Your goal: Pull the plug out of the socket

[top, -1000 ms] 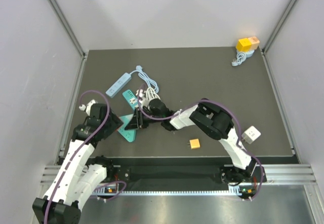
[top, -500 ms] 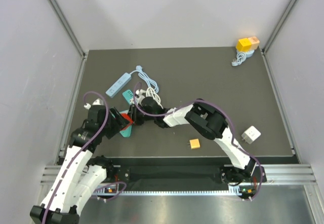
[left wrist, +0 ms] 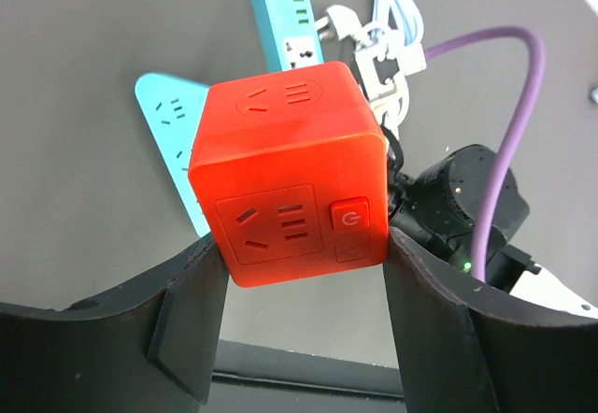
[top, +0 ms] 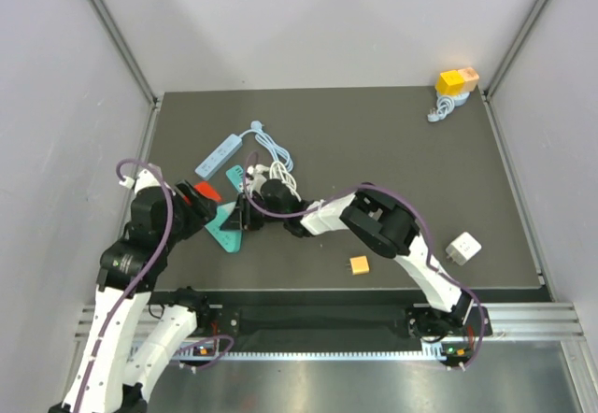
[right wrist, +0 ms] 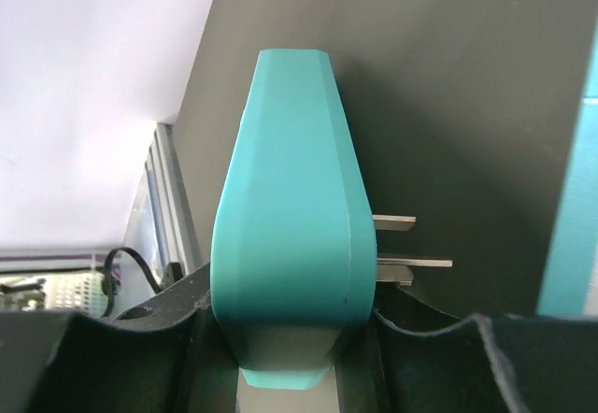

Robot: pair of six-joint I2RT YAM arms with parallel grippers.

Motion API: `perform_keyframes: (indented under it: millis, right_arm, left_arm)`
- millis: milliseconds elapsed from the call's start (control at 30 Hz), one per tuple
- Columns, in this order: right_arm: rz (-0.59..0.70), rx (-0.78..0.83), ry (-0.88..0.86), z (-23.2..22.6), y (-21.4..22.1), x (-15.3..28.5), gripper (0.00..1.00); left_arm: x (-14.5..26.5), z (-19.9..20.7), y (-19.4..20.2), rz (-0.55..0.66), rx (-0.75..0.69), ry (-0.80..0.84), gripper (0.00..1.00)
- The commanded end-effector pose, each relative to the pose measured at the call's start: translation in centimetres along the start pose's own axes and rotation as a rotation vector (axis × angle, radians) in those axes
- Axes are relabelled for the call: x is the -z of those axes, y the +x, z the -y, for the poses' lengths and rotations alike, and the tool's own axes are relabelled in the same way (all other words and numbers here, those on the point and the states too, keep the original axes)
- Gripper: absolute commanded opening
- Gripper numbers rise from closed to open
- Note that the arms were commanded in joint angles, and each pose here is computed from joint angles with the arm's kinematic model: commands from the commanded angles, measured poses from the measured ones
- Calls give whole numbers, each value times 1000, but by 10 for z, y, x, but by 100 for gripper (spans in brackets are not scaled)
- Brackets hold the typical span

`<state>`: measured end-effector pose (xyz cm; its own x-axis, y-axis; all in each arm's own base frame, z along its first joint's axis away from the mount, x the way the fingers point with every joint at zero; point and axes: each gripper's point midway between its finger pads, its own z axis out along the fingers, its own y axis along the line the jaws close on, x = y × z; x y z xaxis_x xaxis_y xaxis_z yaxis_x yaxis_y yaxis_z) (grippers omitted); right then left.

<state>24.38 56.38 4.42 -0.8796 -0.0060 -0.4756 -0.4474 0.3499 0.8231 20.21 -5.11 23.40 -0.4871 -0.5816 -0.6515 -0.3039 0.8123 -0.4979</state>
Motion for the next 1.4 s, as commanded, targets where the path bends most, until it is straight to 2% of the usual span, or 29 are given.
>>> perform_keyframes:
  millis: [0,200,267,300,333,400,433,500,533,700,733,800,867,967,1033,1167,1200,1367]
  right_arm:
    - [-45,160,129,40,19,2,30]
    - [-15,258,110,20,7,20,71]
    - [11,298,108,9,-2,28,78]
    - [17,309,107,9,-1,32,85]
    - [34,321,93,0,-7,37,87]
    - [43,331,101,2,-5,45,98]
    - [71,351,77,-13,-13,51,98]
    - [69,372,81,-10,-6,64,99]
    - [112,396,51,-27,-16,74,99]
    - [168,445,145,-13,-12,115,100]
    - [198,462,149,-21,-18,126,100]
    - [225,480,214,-7,-16,145,100]
    - [294,503,225,-16,-26,166,100]
    - [379,489,314,3,-25,202,100]
    - [448,474,322,-1,-35,218,100]
    - [575,374,386,17,-50,251,100]
    - [590,355,408,25,-47,258,100]
    - [719,268,534,42,-59,287,100]
  left_arm:
    - [13,1,-16,71,-15,4,0]
    - [13,-2,-9,49,-21,9,0]
    - [14,0,-8,43,-20,22,0]
    - [15,2,-7,38,-20,30,0]
    - [15,3,-6,31,-19,39,0]
    - [15,9,-2,9,-19,72,0]
    - [14,11,0,-4,-20,79,0]
    - [15,17,6,-37,-16,113,0]
    - [13,19,10,-56,-14,124,0]
    - [5,33,42,-232,-3,195,0]
    - [3,35,45,-250,3,204,0]
    - [-2,35,57,-295,30,220,0]
    - [-3,47,65,-328,79,285,0]
    - [-14,51,89,-397,135,302,0]
    - [-17,54,114,-455,105,298,0]
    - [-24,75,138,-443,48,279,0]
    - [-19,90,157,-491,-8,306,0]
    - [-24,110,198,-519,-187,227,0]
